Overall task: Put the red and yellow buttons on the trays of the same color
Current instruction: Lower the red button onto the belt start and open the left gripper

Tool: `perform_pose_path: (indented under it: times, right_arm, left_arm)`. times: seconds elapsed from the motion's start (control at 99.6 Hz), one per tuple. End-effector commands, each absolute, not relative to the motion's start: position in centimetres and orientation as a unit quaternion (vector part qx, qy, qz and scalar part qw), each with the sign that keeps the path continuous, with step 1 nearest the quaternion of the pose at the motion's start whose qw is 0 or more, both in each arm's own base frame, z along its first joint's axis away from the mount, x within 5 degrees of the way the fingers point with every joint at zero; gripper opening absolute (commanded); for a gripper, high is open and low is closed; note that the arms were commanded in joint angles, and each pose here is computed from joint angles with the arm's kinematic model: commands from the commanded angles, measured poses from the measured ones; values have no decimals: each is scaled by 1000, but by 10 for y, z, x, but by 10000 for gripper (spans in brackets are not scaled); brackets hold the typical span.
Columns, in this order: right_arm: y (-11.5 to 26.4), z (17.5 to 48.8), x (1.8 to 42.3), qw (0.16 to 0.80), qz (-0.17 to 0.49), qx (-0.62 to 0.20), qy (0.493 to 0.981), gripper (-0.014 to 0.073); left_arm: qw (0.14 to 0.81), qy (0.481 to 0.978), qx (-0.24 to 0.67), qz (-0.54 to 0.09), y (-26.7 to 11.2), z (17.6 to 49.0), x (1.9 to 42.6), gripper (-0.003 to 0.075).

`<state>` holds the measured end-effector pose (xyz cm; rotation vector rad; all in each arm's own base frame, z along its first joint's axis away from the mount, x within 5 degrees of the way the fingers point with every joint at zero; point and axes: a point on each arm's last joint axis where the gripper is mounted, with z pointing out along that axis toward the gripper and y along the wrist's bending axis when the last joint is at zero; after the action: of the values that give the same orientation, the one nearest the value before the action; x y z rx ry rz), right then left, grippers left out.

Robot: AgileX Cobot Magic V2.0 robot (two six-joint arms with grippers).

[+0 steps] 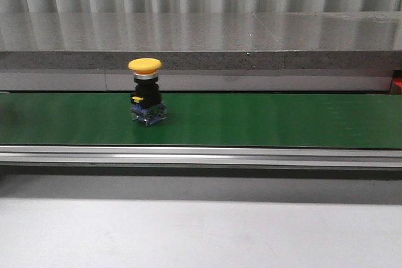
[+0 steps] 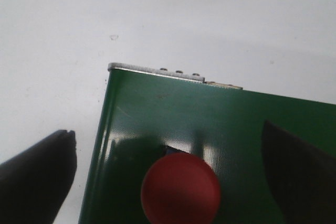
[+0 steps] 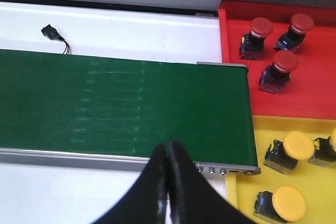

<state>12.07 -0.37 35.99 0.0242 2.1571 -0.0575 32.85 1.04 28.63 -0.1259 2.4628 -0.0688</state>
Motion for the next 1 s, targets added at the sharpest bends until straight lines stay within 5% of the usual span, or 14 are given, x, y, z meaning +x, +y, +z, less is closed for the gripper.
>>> perform_pose_path:
  times: [0.0, 0.261, 0.723, 0.843, 0.994]
  right_arm:
    - [-3, 372, 122, 509, -26, 4, 860, -125]
    - [-3, 372, 122, 509, -26, 4, 860, -125]
    - [-3, 372, 122, 509, -26, 4, 860, -125]
    - [-3, 372, 122, 509, -26, 4, 860, -125]
    - [-3, 372, 122, 509, -26, 4, 860, -125]
  left_arm:
    - [415, 908, -43, -32, 7, 332, 315, 646]
    - [495, 868, -3, -44, -11, 384, 253, 639]
    - [553, 830, 24, -63, -17, 357, 137, 627]
    - [559, 827, 24, -63, -15, 342, 118, 530]
    - [563, 824, 25, -64, -14, 330, 104, 251]
